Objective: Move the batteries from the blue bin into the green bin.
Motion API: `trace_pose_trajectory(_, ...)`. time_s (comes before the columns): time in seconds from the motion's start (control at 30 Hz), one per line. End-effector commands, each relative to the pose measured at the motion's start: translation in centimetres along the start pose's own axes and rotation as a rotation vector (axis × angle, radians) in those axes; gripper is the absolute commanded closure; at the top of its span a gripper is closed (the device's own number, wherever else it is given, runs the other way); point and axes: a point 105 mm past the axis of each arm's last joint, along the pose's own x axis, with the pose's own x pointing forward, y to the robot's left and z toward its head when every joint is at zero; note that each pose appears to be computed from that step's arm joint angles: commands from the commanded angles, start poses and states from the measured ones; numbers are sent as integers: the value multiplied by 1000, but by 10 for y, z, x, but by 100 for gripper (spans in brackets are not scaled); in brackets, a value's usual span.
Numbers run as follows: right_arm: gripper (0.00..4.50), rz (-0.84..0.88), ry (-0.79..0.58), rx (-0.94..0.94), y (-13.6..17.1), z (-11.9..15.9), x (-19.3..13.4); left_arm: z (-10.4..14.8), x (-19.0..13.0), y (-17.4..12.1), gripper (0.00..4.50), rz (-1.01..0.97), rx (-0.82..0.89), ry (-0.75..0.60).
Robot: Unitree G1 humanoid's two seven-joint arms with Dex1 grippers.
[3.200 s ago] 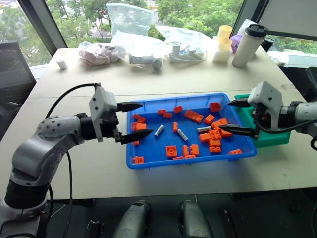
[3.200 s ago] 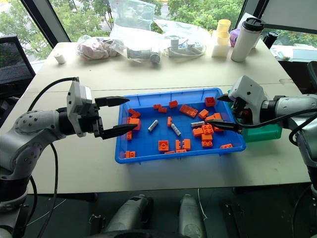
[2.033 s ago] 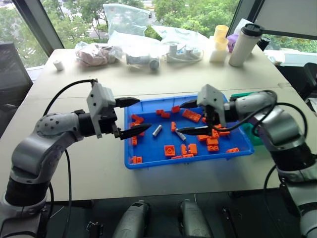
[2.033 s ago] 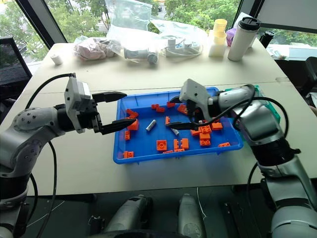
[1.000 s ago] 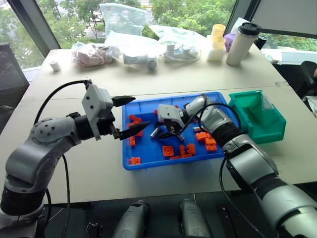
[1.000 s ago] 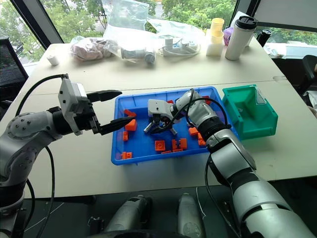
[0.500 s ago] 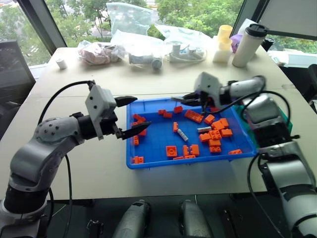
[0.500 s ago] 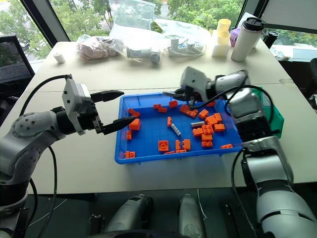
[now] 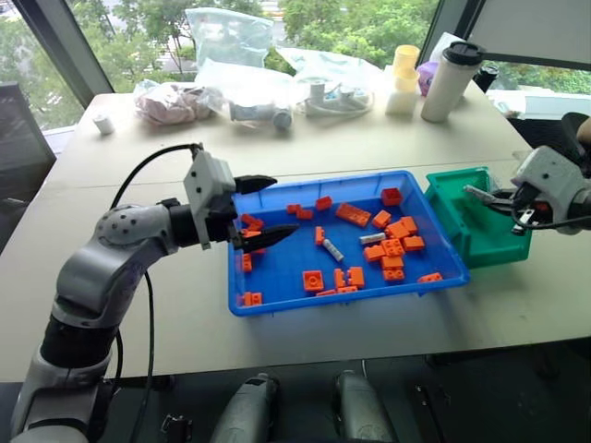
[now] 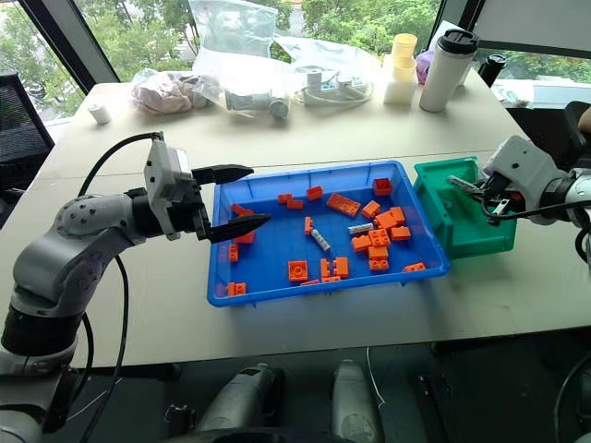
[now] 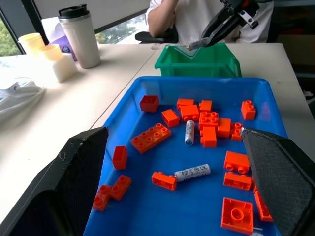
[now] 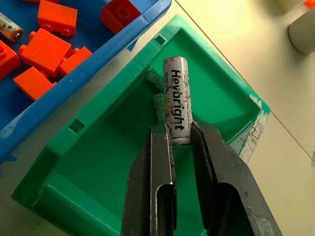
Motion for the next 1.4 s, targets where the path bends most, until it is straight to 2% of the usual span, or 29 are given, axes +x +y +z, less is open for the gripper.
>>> trace_pose_trajectory(0.03, 200, -28, -72, -28, -2, 20, -6, 9, 1, 1, 0, -9, 49, -23)
trace_pose_trajectory(0.13, 43, -26, -188, -41, -2, 51, -6, 9, 0, -1, 0, -9, 50, -21)
trace_pose_trajectory(0.17, 2, -14, -234, -46, 1, 65, -6, 9, 0, -1, 0, -7, 53, -17)
trace_pose_trajectory(0.27, 2, 93, -361, -5, 25, 102, 1, 9, -1, -1, 0, 1, 55, -18)
trace_pose_trajectory(0.37, 2, 293, -416, -2, 78, 122, 17, 9, -1, -2, 0, 11, 55, -19)
trace_pose_trajectory(0.53, 2, 340, -349, 67, 102, 112, 46, 9, -6, -1, 0, 31, 56, -7)
trace_pose_trajectory(0.7, 2, 403, -318, 93, 124, 109, 57, 9, -7, 0, 0, 49, 50, -4)
trace_pose_trajectory(0.83, 2, 452, -191, 140, 162, 95, 87, 11, -11, -2, 0, 65, 61, 2)
trace_pose_trajectory(1.23, 2, 420, -92, 144, 174, 86, 113, 11, -13, -3, 0, 86, 68, 13)
trace_pose_trajectory(1.33, 75, 419, -81, 113, 173, 84, 113, 11, -14, -3, 0, 94, 67, 12)
trace_pose_trajectory(1.4, 181, 415, -76, 101, 172, 82, 113, 10, -14, -3, 0, 99, 66, 12)
